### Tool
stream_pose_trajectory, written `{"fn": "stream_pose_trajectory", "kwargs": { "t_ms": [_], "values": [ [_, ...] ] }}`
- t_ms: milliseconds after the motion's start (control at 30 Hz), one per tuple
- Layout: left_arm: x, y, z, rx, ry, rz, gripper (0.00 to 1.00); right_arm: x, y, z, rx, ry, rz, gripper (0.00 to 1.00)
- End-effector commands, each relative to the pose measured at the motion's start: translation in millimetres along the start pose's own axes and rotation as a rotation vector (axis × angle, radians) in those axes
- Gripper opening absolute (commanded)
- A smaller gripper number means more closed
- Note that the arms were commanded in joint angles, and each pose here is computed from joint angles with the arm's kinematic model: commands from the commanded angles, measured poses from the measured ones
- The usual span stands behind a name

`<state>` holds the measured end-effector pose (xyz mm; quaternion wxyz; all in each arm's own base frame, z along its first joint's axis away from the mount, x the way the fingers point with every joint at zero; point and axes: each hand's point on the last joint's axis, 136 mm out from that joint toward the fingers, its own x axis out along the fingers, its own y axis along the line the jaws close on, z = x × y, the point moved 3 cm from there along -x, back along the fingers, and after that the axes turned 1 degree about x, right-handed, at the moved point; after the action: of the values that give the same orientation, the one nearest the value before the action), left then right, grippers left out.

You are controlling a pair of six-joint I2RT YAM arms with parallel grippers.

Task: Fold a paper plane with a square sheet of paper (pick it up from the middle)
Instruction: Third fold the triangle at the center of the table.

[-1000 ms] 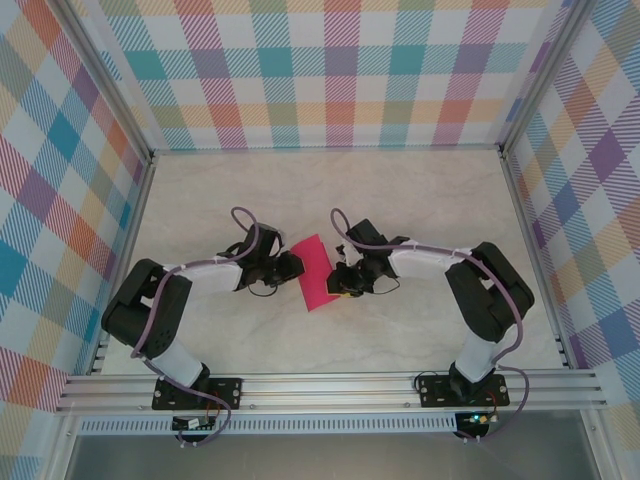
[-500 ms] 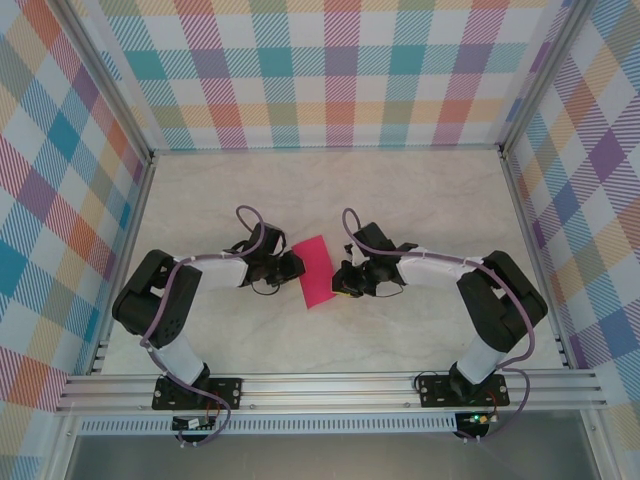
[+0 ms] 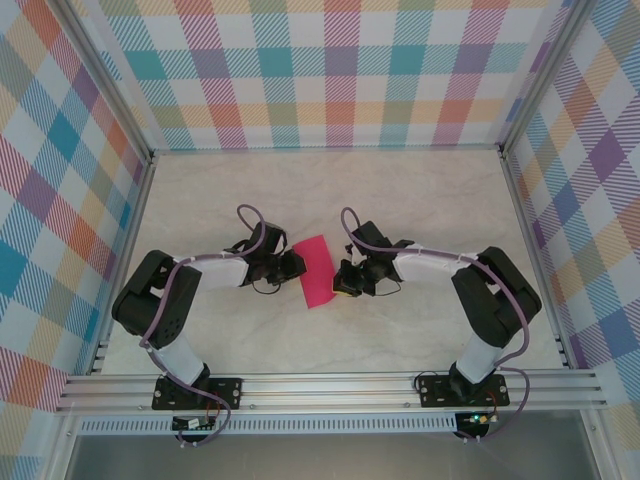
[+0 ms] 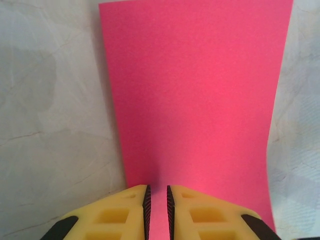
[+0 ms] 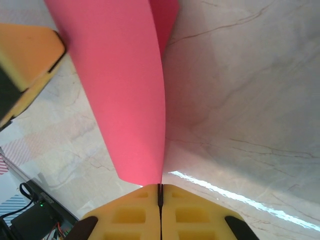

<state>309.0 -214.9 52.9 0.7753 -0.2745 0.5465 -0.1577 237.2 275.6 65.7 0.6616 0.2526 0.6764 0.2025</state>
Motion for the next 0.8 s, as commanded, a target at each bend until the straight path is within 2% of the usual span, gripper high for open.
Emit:
{"fn": "stream_pose_trajectory", "kwargs": {
  "t_ms": [0,133,367,767],
  "values": [
    [-9.3,-18.7,14.0,0.039,-0.06,-0.041,0.19,2.3,-4.4,-0.5,0.014,0.015,-0.04,0.05],
    [-2.7,-12.3,12.7,0.032,-0.052,-0.019,0.19,1.3,-3.4,-0.4,0.014,0.011,-0.036,0.07],
    [8.4,5.0,9.5,0.016,-0.026,0.068,0.17,-10.1,1.9,-3.4,0.02,-0.031,0.009,0.24],
    [12.3,8.9,5.5,0.012,-0.007,0.078,0.15,-11.5,7.1,-3.9,0.033,-0.035,0.049,0.13]
  ]
}}
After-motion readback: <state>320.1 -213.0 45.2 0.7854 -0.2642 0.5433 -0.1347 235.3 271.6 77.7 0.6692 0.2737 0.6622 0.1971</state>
